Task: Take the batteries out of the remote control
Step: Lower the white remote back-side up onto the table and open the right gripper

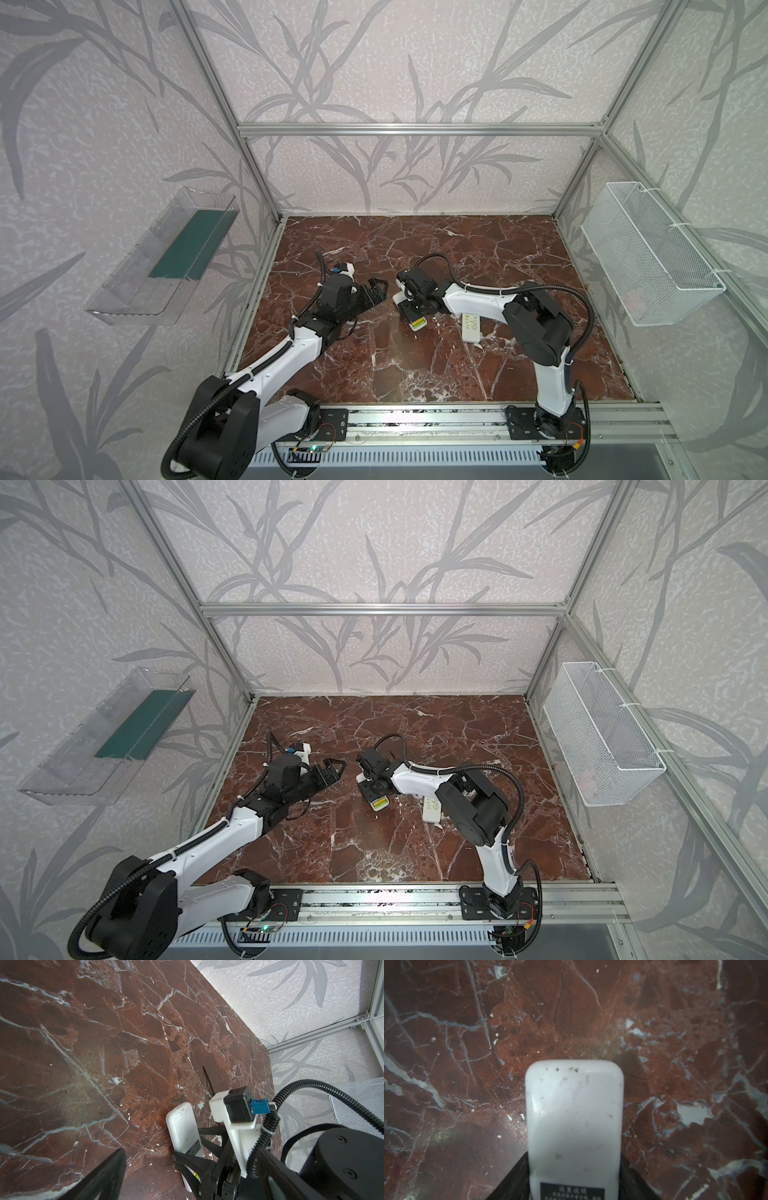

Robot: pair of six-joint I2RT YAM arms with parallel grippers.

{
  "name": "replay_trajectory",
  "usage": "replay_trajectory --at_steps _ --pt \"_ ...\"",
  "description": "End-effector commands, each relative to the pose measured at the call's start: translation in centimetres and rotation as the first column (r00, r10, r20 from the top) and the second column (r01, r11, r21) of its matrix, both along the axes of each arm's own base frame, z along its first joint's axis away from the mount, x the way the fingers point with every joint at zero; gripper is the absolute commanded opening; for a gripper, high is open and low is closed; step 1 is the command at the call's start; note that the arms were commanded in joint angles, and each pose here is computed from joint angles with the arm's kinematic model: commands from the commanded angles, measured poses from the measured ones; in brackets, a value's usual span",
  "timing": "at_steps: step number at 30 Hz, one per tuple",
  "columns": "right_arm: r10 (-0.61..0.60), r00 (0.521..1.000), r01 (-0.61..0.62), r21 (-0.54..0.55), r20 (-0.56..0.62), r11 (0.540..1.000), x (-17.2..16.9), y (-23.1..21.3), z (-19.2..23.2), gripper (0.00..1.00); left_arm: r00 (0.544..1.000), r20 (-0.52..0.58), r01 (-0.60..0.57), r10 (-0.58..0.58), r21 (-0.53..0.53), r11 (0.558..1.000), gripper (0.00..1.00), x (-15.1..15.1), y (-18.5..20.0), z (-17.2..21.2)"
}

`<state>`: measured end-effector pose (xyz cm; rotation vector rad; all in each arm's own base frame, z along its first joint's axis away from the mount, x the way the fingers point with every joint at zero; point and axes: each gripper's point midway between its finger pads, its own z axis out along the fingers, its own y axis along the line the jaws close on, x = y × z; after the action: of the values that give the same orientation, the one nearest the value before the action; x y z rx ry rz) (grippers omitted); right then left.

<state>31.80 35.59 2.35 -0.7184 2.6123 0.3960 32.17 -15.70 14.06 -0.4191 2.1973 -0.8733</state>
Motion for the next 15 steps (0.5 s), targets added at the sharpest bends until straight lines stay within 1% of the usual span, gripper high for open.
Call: replay_trajectory --at_steps 1,7,10,15 --pt "0.001 0.999 -0.004 -0.082 -0.034 0.997 -0.5 -0.9 -1.4 0.63 1.000 0.014 -0.017 0.017 0.016 1.000 0.97 0.0 0.5 0.0" --pt "0.018 1.000 -0.019 -0.144 -0.008 0.989 -0.1 -1.2 -1.5 0.67 1.000 0.013 -0.015 0.015 0.022 1.000 0.97 0.0 0.5 -0.1" --pt "0.025 1.000 -0.026 -0.144 -0.006 0.989 -0.2 -1.2 -1.1 0.69 1.000 0.014 -0.012 0.011 0.025 1.000 0.97 0.0 0.4 0.0" --pt "0.057 0.998 -0.057 -0.112 -0.006 0.992 -0.8 -1.4 0.2 0.74 1.000 0.011 -0.009 0.008 0.031 0.999 0.97 0.0 0.5 0.1"
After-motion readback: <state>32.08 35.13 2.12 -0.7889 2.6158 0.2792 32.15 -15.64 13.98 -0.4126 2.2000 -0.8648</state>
